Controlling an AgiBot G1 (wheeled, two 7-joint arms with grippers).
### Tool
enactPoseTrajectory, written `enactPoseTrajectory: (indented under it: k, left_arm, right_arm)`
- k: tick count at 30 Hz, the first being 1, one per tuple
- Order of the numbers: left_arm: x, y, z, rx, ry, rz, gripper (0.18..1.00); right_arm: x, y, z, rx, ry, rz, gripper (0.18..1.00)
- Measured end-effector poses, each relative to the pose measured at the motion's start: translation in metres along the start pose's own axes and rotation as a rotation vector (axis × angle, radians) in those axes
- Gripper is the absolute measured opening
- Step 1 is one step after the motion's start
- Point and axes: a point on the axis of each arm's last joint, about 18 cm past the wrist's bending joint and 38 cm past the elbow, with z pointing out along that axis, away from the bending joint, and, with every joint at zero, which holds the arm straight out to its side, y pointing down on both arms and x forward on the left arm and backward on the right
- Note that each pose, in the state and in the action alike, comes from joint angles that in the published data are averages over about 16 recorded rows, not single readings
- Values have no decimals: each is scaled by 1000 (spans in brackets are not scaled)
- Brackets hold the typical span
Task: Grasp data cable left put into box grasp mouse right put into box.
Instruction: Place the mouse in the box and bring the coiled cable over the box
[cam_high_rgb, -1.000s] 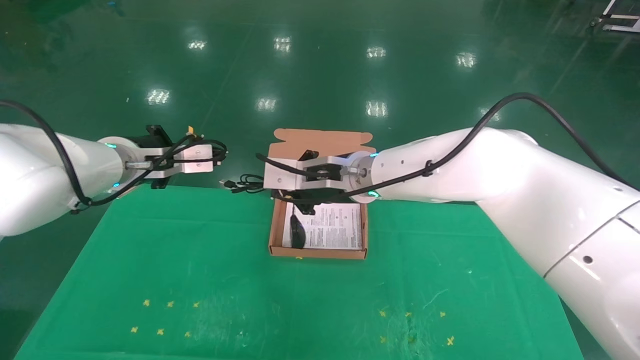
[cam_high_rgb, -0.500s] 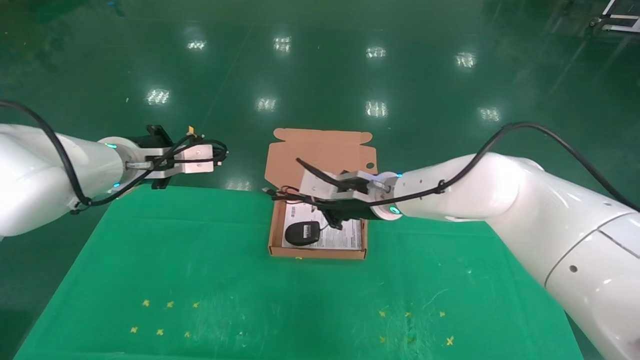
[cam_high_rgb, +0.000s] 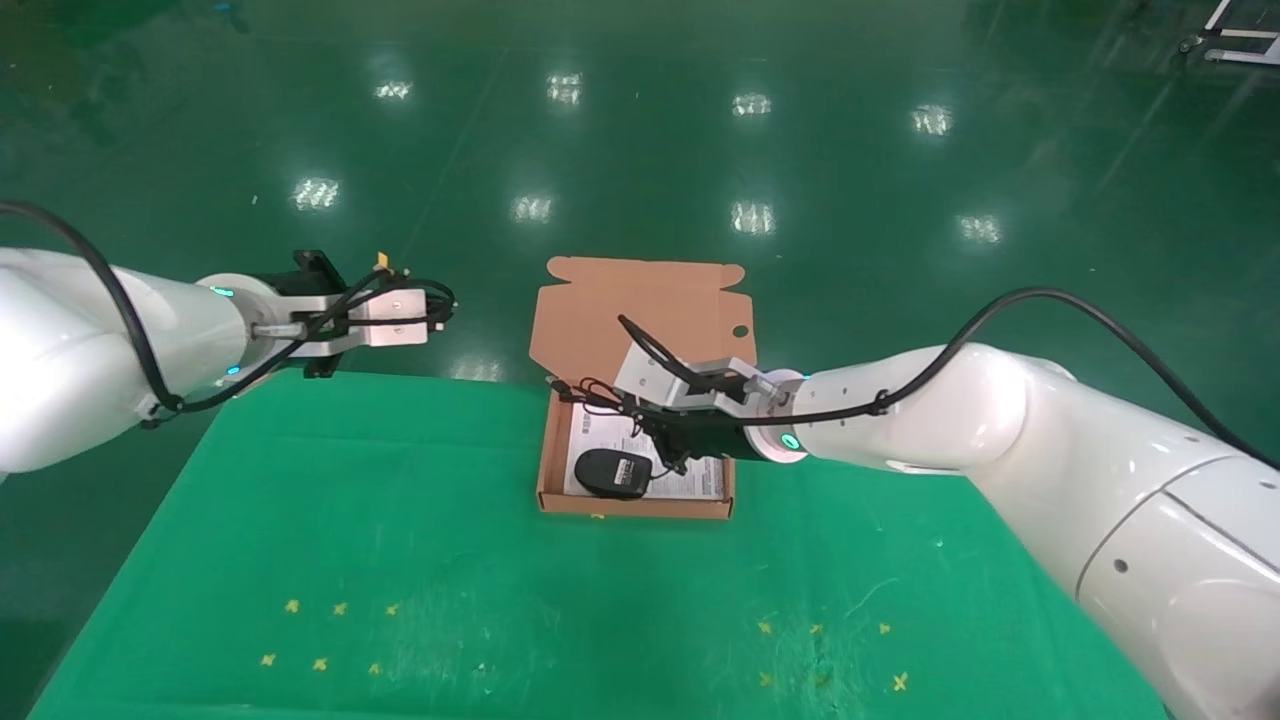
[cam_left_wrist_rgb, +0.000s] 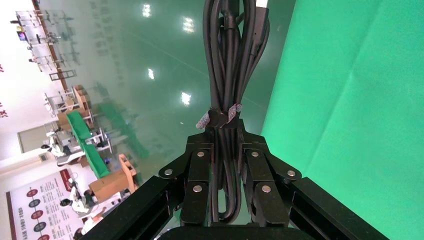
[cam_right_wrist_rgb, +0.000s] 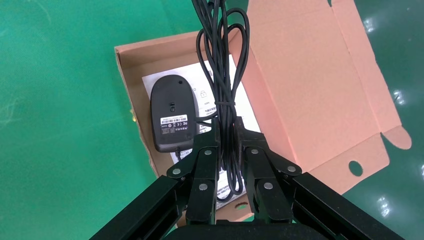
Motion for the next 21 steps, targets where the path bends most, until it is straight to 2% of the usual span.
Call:
enactPoseTrajectory:
  k: [14, 21]
  left_arm:
    - [0, -1, 0, 2, 1, -1, 256]
    - [7, -10, 4, 39, 8, -10, 256]
  right_arm:
    - [-1, 3, 0, -4, 0, 15, 260]
    - [3, 5, -4, 1, 10, 13, 331]
